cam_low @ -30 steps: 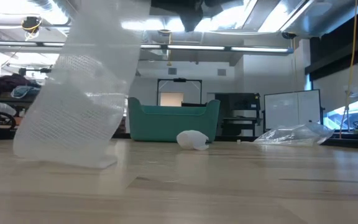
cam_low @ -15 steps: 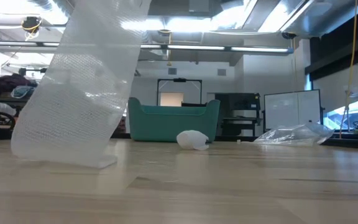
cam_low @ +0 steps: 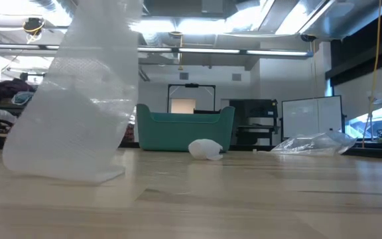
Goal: Roll bandage
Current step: Roll the bottom white bandage
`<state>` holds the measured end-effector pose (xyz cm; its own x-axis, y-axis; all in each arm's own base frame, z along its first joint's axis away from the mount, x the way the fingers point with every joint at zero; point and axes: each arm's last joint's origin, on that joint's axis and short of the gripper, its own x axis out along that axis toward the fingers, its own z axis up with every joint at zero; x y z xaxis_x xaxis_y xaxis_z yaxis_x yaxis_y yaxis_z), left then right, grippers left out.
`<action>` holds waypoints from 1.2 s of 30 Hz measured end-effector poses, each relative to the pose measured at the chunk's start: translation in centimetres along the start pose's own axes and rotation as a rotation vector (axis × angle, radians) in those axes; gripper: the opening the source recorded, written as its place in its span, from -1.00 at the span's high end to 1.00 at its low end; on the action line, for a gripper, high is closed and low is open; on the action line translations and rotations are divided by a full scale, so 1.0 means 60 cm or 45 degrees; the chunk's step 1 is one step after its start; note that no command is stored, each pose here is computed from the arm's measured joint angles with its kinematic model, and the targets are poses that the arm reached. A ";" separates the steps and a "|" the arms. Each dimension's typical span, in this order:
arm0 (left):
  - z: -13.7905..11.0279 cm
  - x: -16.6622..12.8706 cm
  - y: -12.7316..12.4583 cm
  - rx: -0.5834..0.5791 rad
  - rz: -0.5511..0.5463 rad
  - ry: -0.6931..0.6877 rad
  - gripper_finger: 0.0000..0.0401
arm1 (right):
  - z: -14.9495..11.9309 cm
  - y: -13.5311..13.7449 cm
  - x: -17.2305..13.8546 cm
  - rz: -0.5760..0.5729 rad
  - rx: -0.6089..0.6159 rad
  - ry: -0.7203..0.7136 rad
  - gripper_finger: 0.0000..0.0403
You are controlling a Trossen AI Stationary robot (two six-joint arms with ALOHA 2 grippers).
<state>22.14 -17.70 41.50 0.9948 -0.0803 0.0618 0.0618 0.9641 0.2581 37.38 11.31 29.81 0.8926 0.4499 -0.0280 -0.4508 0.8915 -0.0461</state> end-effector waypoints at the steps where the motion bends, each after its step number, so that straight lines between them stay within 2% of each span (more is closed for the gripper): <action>1: 0.000 0.000 -0.001 0.002 -0.002 0.002 0.80 | -0.001 0.002 0.000 0.032 0.005 0.005 -0.18; 7: 0.000 -0.001 -0.002 0.000 -0.005 0.002 0.80 | 0.001 0.020 0.001 0.224 0.127 0.002 -0.18; 12: -0.001 -0.001 0.000 -0.013 0.000 0.009 0.80 | -0.002 0.023 0.000 0.249 0.172 0.041 -0.18; 14: -0.002 -0.001 0.000 -0.014 -0.002 0.013 0.80 | -0.004 0.021 -0.001 0.198 0.177 0.063 -0.18; 18: -0.003 0.002 0.003 -0.014 0.008 0.021 0.80 | -0.011 0.010 0.004 -0.065 0.152 0.075 -0.18; 22: -0.006 0.006 0.009 -0.031 0.029 0.032 0.80 | -0.033 0.009 0.014 -0.062 0.148 0.127 -0.17; 26: -0.008 0.008 0.012 -0.027 0.036 0.040 0.80 | -0.032 0.028 0.017 0.080 0.180 0.116 -0.17; 30: -0.008 0.008 0.012 -0.027 0.035 0.040 0.80 | -0.027 0.056 0.019 0.127 0.177 0.102 -0.17; 33: -0.008 0.008 0.012 -0.029 0.036 0.037 0.80 | -0.027 0.067 0.019 0.028 0.170 0.114 -0.17; 36: -0.007 0.008 0.012 -0.030 0.037 0.036 0.80 | -0.031 0.071 0.022 -0.174 0.149 0.126 -0.17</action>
<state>22.70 -16.94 41.29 0.9981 -0.0450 0.0418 0.0341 0.9717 0.2337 36.62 15.60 27.69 0.9381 0.3221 -0.1275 -0.3169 0.9466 0.0601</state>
